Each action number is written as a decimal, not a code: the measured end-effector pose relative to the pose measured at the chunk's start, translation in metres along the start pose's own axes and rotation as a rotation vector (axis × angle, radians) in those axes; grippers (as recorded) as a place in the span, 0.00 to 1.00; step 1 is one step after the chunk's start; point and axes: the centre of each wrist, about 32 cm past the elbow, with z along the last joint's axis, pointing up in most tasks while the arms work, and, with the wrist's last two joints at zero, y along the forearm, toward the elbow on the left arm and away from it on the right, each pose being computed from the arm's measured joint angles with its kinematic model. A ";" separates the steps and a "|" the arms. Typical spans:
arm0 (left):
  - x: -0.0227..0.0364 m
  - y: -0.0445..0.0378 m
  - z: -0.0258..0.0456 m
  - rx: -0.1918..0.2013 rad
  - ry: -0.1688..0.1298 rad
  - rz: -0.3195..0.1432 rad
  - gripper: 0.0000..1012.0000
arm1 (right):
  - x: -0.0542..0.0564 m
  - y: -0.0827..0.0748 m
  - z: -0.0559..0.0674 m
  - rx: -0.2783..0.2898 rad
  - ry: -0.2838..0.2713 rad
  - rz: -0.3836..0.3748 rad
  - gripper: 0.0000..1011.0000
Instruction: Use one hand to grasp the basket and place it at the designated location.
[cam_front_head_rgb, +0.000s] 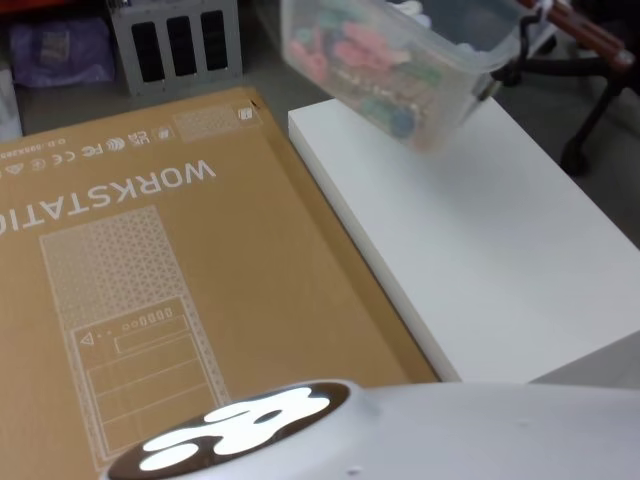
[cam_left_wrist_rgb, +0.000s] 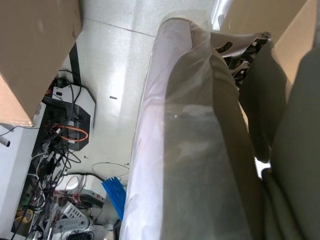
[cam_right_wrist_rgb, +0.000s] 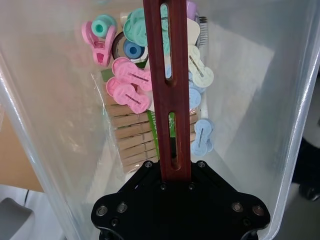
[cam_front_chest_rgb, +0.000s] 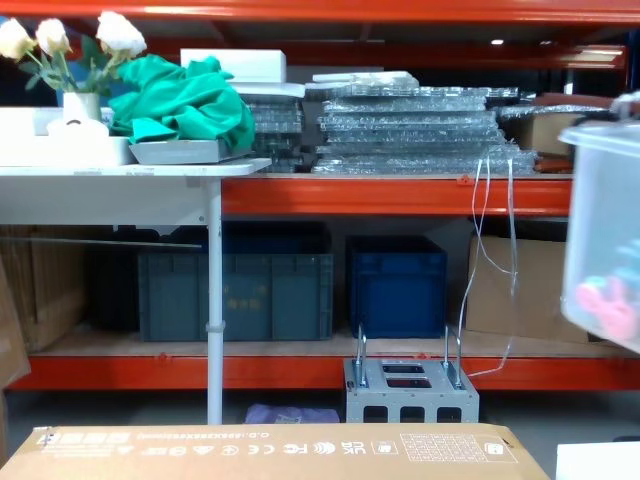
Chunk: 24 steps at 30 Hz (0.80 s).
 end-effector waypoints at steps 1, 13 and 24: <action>0.0000 0.0000 0.0000 0.000 0.000 0.000 0.00 | 0.003 0.001 0.001 0.005 -0.020 -0.002 0.00; 0.0000 0.0000 0.0004 -0.001 -0.001 0.000 0.00 | 0.047 0.018 0.043 0.108 -0.356 -0.018 0.00; 0.0000 0.0000 0.0001 0.000 0.000 0.000 0.00 | 0.063 0.031 0.087 0.203 -0.593 -0.032 0.00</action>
